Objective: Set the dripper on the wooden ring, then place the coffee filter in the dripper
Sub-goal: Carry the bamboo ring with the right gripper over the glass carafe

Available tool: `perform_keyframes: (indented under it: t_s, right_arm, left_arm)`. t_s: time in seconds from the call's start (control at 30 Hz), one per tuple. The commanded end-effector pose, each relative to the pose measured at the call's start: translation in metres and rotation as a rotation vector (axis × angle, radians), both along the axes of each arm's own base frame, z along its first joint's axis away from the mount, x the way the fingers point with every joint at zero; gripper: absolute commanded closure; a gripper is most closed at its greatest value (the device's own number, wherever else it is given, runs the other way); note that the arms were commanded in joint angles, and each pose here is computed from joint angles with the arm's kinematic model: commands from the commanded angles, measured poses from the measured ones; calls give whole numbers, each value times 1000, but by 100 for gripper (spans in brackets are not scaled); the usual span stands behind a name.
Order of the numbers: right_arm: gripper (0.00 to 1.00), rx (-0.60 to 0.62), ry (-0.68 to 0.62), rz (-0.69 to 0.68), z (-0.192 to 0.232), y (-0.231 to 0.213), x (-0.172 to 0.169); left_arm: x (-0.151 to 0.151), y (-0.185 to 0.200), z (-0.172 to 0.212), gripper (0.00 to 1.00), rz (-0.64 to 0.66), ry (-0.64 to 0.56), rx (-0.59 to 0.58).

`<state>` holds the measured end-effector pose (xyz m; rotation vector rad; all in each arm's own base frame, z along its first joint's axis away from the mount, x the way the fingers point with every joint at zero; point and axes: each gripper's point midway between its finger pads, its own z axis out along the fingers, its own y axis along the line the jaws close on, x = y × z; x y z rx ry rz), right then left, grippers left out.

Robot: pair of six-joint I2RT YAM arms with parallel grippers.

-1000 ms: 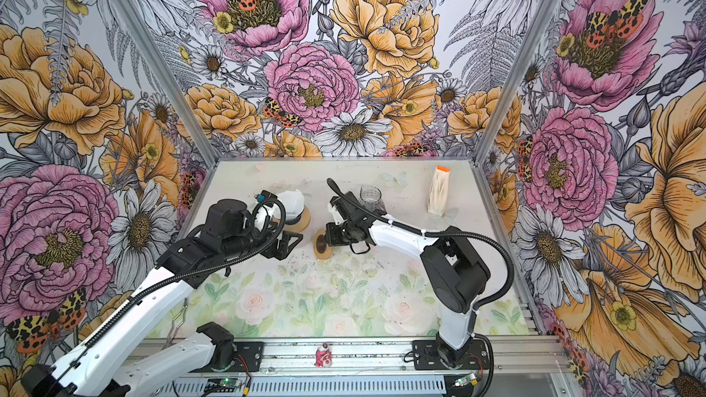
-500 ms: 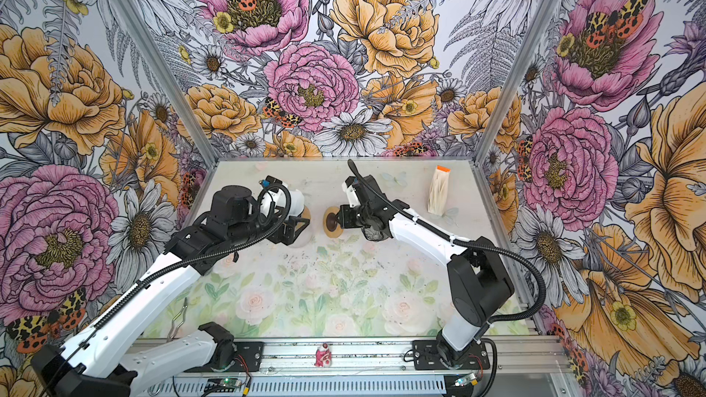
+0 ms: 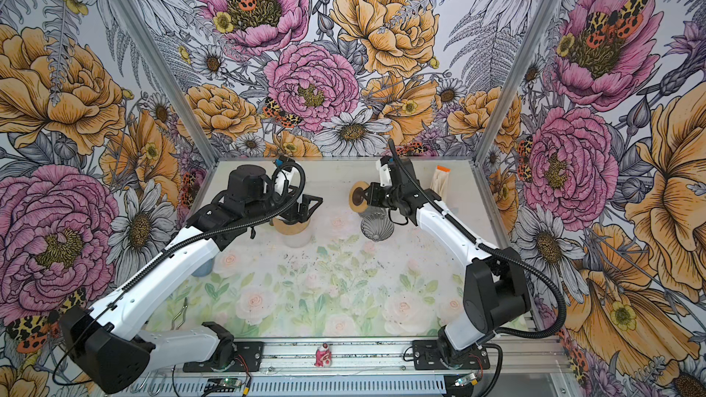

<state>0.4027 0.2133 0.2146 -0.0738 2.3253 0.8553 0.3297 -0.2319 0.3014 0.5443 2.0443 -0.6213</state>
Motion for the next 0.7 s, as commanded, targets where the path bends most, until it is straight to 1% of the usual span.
perform_keyframes:
  t_s: [0.0, 0.1, 0.27, 0.43, 0.67]
  right_arm:
    - [100, 81, -65, -8, 29, -5, 17]
    - [100, 134, -46, -40, 25, -17, 29]
    - [100, 193, -40, -40, 17, -23, 43]
    - [100, 323, -16, -67, 11, -32, 64]
    - [100, 335, 33, -76, -9, -34, 74]
  left_arm:
    - [10, -15, 14, 1, -40, -51, -13]
    - [19, -23, 8, 1, -47, -38, -2]
    - [33, -35, 0, 1, -44, -20, 6]
    - [41, -49, -8, 1, -55, 2, 12]
    - [50, -60, -13, 1, -48, 13, 19]
